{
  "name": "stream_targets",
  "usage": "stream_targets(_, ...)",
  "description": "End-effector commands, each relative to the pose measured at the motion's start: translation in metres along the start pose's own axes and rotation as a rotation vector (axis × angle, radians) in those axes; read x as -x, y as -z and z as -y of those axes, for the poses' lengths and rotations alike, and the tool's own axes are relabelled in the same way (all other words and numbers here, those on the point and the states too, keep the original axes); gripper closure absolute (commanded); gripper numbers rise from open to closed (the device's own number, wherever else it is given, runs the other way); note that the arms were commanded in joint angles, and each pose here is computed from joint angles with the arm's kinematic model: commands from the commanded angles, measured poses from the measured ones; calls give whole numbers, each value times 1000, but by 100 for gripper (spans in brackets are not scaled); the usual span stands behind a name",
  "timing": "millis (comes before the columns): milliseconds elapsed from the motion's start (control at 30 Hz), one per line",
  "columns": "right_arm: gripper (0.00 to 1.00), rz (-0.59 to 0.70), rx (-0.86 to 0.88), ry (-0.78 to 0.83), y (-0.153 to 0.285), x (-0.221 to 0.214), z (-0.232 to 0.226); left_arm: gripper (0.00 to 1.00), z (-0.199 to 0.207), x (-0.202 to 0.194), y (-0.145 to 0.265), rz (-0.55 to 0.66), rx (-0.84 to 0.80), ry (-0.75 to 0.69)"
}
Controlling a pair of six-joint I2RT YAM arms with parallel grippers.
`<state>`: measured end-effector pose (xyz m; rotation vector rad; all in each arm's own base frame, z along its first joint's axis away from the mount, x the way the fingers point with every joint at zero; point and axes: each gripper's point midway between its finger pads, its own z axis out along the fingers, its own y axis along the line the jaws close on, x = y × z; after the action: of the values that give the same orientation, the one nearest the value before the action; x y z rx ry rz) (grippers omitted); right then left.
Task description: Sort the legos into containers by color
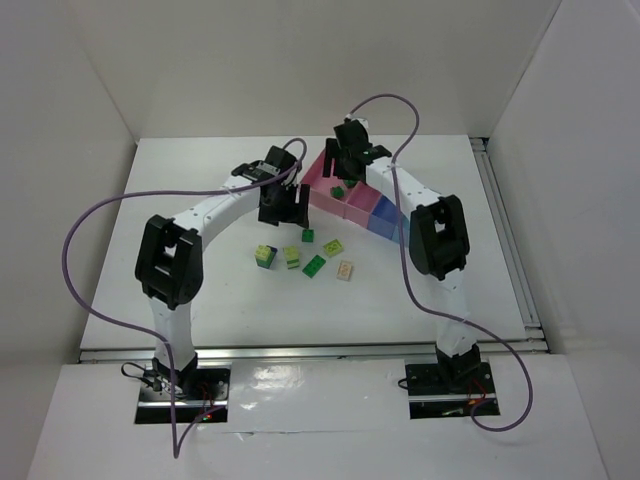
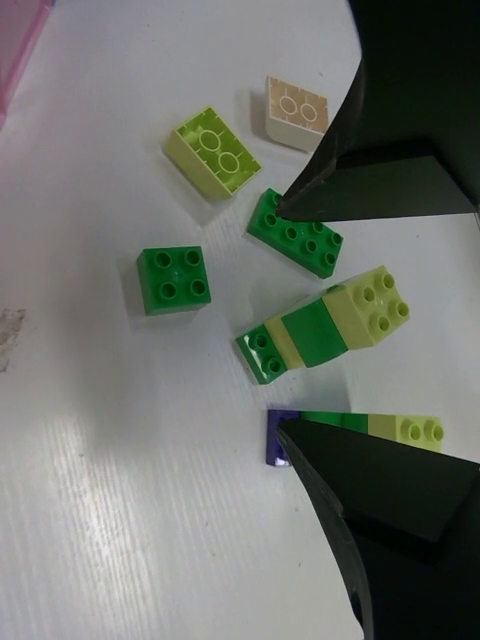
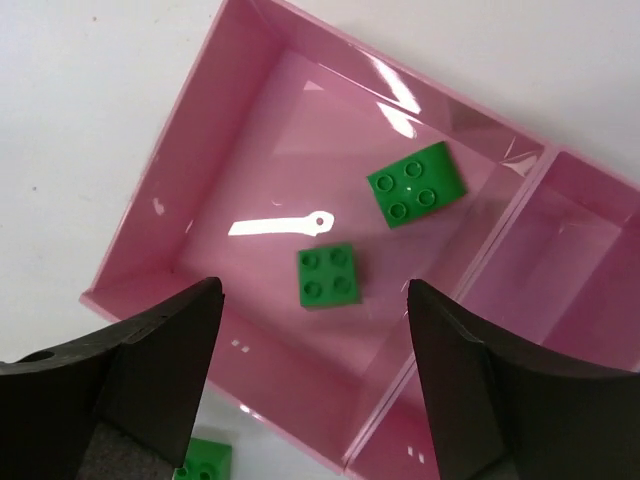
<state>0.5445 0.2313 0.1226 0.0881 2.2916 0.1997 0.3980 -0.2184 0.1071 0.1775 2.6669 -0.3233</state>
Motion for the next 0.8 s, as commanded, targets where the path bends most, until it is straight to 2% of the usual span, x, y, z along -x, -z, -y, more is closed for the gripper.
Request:
stream_targets(0, 17, 52, 46, -6, 31, 34, -14, 16, 15, -2, 1, -5, 3, 5)
stream_targets(67, 17, 137, 83, -25, 59, 58, -18, 16, 19, -3, -4, -14, 12, 12)
stream_targets(100, 17, 124, 66, -22, 61, 46, -10, 16, 20, -7, -10, -23, 29, 2)
stream_targets(133, 19, 156, 63, -44, 69, 54, -4, 16, 26, -7, -12, -23, 24, 4)
stream_targets(167, 20, 193, 79, -52, 94, 67, -4, 16, 23, -11, -20, -38, 41, 13)
stream_targets(200, 20, 169, 68, -47, 97, 54, 3, 17, 23, -8, -22, -37, 40, 13)
stream_targets(267, 20, 221, 73, -64, 128, 65, 12, 19, 27, -6, -33, -38, 55, 29)
stream_targets(300, 20, 188, 59, -56, 129, 47, 20, 20, 25, -5, -38, -39, 65, 29)
stream_targets(400, 20, 230, 57, -80, 162, 48, 34, 24, 22, 2, -49, -26, 101, 49)
stream_targets(433, 20, 198, 29, -73, 162, 30, 44, 24, 19, 0, -57, -34, 119, 48)
stream_targets(500, 20, 220, 20, -92, 183, 28, 55, 27, 14, -1, -63, -48, 148, 46)
stream_targets(533, 20, 191, -2, -91, 182, 14, 66, 27, 16, 4, -64, -38, 143, 47)
stream_targets(667, 20, 172, -27, -111, 199, -5, 83, 38, 12, -7, -80, -81, 163, 44)
stream_targets(700, 20, 183, -30, -119, 204, -5, 88, 45, 13, -8, -80, -85, 155, 45)
stream_targets(767, 20, 159, -40, -123, 205, -14, 91, 52, 12, -11, -84, -95, 159, 44)
